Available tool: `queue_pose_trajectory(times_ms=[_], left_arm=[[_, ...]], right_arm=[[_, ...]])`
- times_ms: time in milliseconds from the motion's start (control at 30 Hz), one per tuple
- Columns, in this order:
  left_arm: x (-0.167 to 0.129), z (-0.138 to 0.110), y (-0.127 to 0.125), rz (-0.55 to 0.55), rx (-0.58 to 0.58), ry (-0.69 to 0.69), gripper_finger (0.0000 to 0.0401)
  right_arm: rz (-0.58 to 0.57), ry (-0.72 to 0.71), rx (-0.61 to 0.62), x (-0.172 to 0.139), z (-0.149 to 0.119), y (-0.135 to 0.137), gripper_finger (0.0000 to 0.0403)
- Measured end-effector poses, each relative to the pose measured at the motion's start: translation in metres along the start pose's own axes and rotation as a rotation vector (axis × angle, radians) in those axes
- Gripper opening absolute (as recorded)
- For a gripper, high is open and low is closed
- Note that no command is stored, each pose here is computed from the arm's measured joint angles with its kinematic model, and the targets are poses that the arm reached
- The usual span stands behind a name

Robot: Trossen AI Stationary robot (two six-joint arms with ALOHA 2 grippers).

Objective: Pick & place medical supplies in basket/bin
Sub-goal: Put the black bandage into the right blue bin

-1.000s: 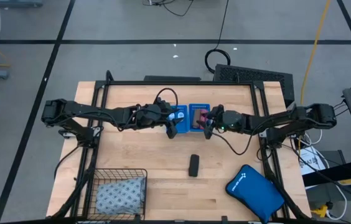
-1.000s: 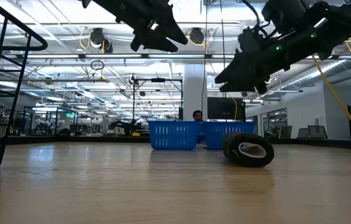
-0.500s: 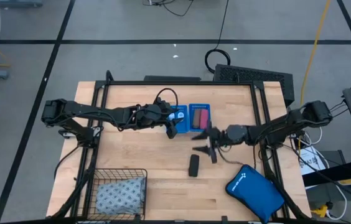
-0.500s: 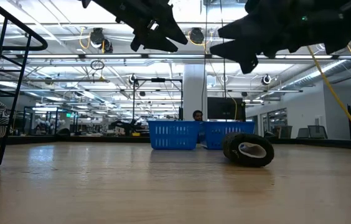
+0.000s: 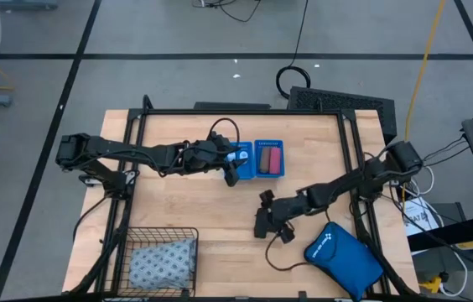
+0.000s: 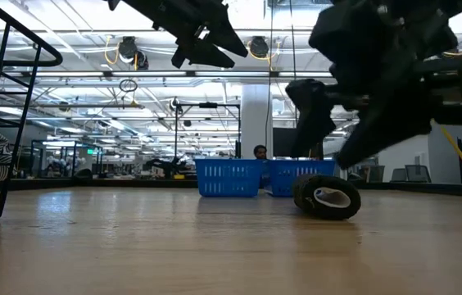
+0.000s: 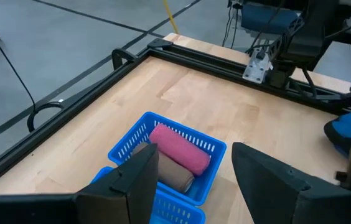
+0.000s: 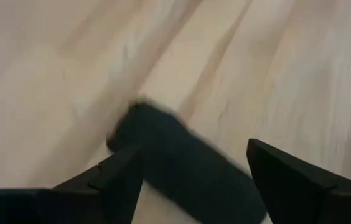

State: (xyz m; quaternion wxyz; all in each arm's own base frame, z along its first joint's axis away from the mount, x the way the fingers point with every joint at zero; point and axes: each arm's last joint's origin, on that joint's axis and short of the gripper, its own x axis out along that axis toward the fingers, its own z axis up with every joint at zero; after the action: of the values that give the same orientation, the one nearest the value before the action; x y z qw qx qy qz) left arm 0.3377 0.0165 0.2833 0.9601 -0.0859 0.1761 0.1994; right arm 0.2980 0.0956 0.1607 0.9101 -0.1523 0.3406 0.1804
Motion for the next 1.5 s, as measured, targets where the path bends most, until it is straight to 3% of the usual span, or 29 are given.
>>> queue_pose_trajectory(times_ms=[267, 400, 600, 867, 967, 1200, 1500], left_arm=[[0.000, -0.001, 0.000, 0.002, -0.029, 0.007, 0.0214], [0.000, -0.001, 0.000, 0.004, -0.041, 0.014, 0.0214], [0.000, -0.001, 0.000, 0.004, -0.041, 0.013, 0.0214], [0.000, -0.001, 0.000, 0.004, -0.042, 0.013, 0.0214], [0.000, -0.001, 0.000, 0.004, -0.042, 0.013, 0.0214], [0.000, -0.001, 0.000, 0.004, -0.042, 0.013, 0.0214], [0.000, -0.001, 0.000, 0.004, -0.038, 0.013, 0.0214]], right_arm=[[0.029, 0.099, -0.180, 0.014, -0.008, -0.001, 0.0278], [0.039, 0.155, -0.151, 0.013, -0.014, -0.003, 0.0270], [-0.053, 0.146, 0.075, 0.013, -0.013, -0.011, 0.0250], [-0.152, 0.150, 0.560, 0.012, -0.019, -0.024, 0.0232], [-0.172, 0.155, 0.617, 0.012, -0.020, -0.027, 0.0229], [-0.135, 0.126, 0.580, 0.010, -0.017, -0.027, 0.0228], [-0.051, 0.128, 0.103, 0.010, -0.014, -0.022, 0.0226]])
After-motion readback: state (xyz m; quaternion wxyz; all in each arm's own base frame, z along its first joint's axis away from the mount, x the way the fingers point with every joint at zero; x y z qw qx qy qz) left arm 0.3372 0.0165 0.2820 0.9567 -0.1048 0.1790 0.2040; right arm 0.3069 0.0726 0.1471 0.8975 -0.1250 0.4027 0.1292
